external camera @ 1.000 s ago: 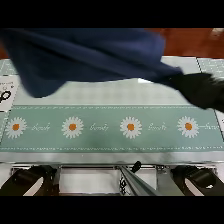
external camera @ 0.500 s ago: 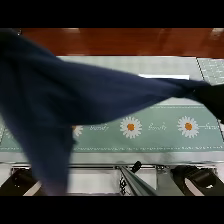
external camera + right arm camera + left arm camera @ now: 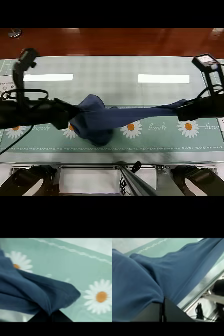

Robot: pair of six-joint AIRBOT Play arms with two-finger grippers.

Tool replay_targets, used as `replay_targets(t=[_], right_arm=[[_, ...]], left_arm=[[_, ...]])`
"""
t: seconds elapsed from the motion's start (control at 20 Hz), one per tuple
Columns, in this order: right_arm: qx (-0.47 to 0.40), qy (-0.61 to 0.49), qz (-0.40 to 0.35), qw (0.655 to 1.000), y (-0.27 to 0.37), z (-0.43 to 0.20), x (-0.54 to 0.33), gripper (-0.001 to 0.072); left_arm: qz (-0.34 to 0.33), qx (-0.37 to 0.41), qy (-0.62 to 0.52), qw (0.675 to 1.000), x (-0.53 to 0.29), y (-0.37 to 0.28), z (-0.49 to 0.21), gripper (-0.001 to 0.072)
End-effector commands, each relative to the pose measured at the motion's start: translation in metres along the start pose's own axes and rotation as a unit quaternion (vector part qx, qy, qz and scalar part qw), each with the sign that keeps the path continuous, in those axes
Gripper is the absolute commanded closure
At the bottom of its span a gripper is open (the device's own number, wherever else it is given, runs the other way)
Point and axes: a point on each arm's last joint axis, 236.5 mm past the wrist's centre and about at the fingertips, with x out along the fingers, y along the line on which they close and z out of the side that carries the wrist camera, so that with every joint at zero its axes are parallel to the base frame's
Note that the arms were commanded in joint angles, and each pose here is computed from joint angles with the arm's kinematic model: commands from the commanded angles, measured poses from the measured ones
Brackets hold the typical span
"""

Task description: Fold the shirts.

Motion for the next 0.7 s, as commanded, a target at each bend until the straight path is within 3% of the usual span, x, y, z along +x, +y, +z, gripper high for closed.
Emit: replay_targets(t=[0.0, 0.2, 0.5, 0.65], right_arm=[[-0.042, -0.014, -0.104, 0.994, -0.045, 0.026, 0.030, 0.0676], [-0.038, -0.050, -0.098, 0.993, -0.038, 0.062, 0.060, 0.0676], [-0.042, 0.045, -0.072, 0.995, -0.019, 0.051, 0.137, 0.0676], [-0.045, 0.049, -0.071, 0.995, -0.018, 0.052, 0.148, 0.0676]], left_arm=[[-0.015, -0.065, -0.041, 0.997, 0.038, 0.019, 0.005, 0.0688], [0.005, -0.073, -0.013, 0.997, 0.097, 0.047, 0.001, 0.0688], [0.033, -0.134, 0.109, 0.985, 0.161, 0.094, -0.047, 0.0670], [0.036, -0.162, 0.129, 0.978, 0.124, 0.114, -0.035, 0.0267]])
